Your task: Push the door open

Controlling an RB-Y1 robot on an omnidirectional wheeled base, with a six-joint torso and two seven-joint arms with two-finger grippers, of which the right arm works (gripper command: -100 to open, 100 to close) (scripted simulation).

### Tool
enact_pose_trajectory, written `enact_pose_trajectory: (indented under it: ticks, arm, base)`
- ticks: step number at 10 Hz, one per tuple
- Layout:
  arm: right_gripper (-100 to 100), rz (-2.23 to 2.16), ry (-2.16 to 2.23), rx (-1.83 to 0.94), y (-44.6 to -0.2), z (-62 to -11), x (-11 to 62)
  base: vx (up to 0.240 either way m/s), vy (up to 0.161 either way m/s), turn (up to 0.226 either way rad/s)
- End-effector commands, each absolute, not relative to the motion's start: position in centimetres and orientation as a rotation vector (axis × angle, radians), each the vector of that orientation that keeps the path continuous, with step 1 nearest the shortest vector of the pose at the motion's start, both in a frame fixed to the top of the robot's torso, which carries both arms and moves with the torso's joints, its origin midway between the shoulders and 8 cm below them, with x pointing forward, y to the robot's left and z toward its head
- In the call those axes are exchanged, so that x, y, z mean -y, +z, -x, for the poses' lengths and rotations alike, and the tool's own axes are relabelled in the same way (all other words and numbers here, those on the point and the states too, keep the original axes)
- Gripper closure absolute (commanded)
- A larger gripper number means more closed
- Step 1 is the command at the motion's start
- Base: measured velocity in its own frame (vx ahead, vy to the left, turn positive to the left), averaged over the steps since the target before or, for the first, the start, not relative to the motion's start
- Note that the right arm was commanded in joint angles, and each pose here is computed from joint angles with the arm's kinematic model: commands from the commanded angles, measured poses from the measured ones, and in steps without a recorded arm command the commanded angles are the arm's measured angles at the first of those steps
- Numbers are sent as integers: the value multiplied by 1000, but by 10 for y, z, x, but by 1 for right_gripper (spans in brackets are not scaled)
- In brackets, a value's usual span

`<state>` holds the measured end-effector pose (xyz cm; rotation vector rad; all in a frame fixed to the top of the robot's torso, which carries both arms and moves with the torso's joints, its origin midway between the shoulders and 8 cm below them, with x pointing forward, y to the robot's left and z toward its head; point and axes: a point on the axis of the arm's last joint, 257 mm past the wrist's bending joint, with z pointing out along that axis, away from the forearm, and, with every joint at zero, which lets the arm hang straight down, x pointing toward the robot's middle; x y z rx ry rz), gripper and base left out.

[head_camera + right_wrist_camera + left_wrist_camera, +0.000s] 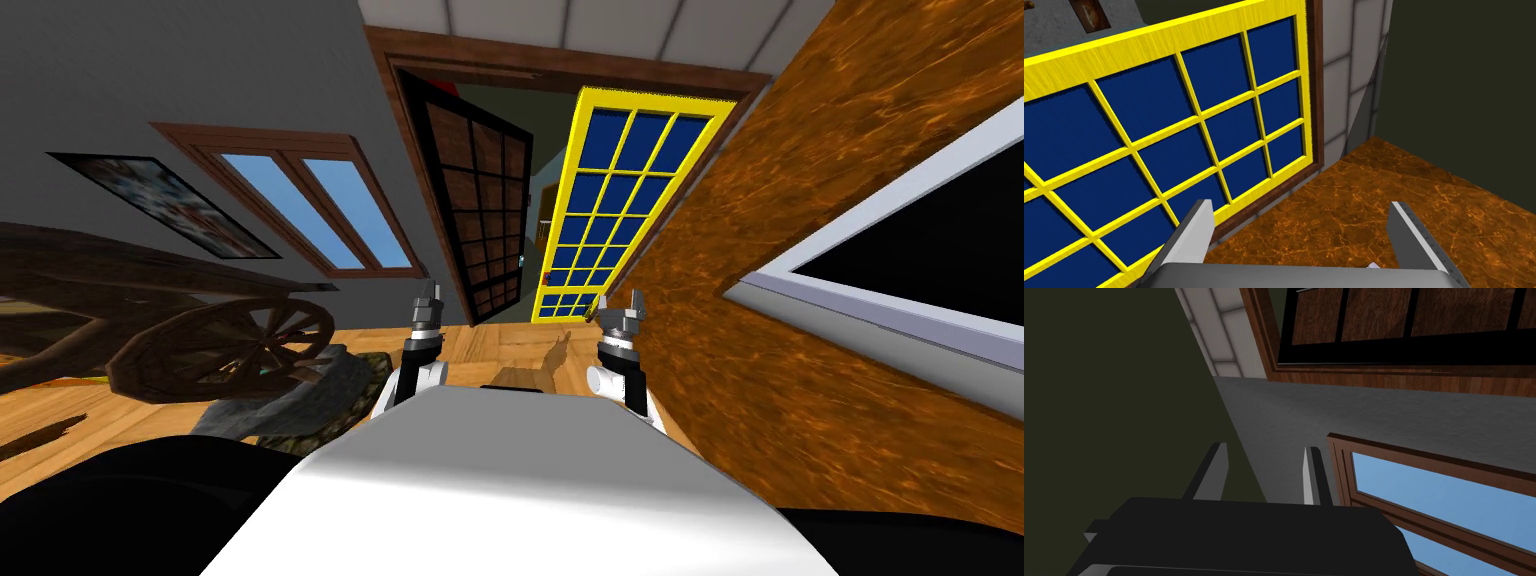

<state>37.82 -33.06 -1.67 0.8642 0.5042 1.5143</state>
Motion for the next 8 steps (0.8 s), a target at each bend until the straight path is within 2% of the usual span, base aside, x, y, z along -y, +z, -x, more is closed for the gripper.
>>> enact_pose_trajectory:
  ticks: [1,8]
  arm:
    - [-100,-888,1536,-487,-24,-380,336]
    - [-100,-999,1620,-393,-61,-390,362]
  base:
    - [60,-79,187]
    - [65,-81,205]
